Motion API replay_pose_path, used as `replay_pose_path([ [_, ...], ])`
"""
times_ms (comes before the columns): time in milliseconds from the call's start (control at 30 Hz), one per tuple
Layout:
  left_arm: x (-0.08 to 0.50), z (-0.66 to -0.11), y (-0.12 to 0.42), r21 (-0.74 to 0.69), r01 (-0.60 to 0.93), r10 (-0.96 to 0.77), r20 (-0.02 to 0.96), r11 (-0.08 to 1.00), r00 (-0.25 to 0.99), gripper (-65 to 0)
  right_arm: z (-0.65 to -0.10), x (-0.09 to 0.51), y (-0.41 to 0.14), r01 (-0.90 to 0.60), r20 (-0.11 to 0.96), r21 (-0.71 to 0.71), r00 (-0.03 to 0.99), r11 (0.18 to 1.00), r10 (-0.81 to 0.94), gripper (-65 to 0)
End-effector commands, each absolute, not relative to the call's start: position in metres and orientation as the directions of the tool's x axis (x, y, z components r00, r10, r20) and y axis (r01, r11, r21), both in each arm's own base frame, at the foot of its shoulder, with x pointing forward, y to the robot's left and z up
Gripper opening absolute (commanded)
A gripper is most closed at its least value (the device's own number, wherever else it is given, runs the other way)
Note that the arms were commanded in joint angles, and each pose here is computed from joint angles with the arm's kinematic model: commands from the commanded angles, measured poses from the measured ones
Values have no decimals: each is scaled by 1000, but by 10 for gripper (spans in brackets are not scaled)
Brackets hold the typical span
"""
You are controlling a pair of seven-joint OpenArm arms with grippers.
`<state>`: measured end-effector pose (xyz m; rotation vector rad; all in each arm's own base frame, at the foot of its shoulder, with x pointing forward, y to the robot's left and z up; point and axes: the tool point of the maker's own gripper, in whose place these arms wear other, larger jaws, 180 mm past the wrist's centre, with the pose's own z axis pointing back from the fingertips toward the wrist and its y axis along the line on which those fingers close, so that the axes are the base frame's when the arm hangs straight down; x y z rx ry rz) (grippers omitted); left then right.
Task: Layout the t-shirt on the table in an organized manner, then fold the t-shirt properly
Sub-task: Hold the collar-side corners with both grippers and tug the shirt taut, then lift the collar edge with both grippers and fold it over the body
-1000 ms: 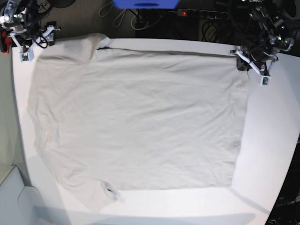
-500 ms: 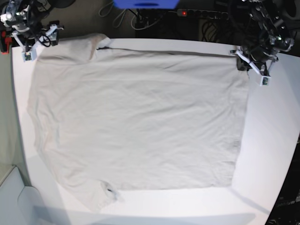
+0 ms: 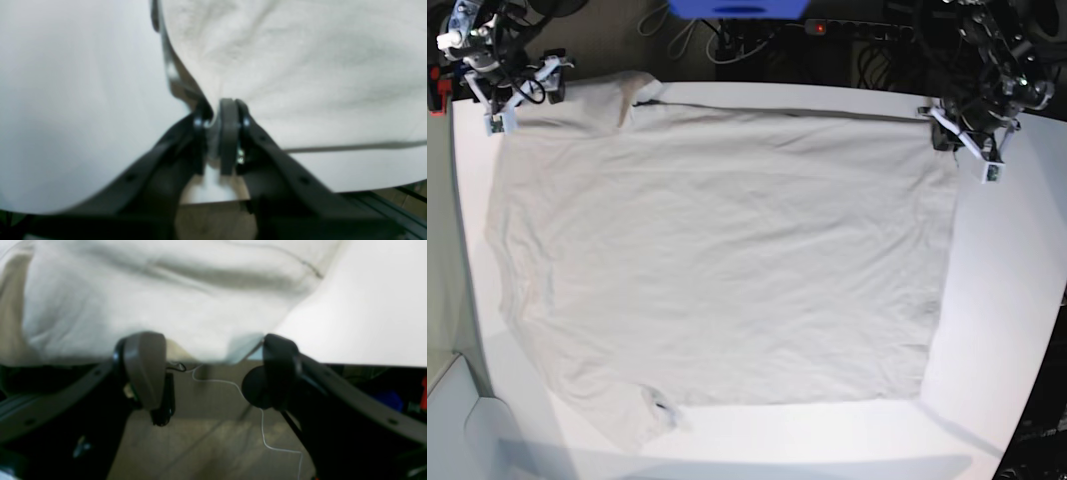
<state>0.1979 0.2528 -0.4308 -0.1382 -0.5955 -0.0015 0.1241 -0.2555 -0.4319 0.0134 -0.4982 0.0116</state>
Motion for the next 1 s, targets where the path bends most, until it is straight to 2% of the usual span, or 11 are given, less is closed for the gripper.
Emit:
replay_pose_path([
  [0,196,-429,258,-108,41,25,549,993,835,-584,-435,116,-256,-24,446,10,895,1000,17,-194],
  [67,196,-429,258,-108,41,25,549,993,835,-584,-435,116,-256,-24,447,12,894,1000,16,-215],
  [167,196,-429,258,-108,41,25,549,993,835,-584,-435,116,-256,-24,447,12,894,1000,16,-292],
  [433,196,-429,258,-107,42,24,550,993,835,-584,-436,115,-256,-24,440,11,898,1000,17,-650],
  [667,199,-423,257,-98,46,17,565,994,825,-585,-433,120,-256,-26,457,8,889,1000,20,-650],
  [967,216,-386,258,-21,81,-49,643,996,764,-587,-384,157,-254,-80,577,-80,809,994,111,-650],
])
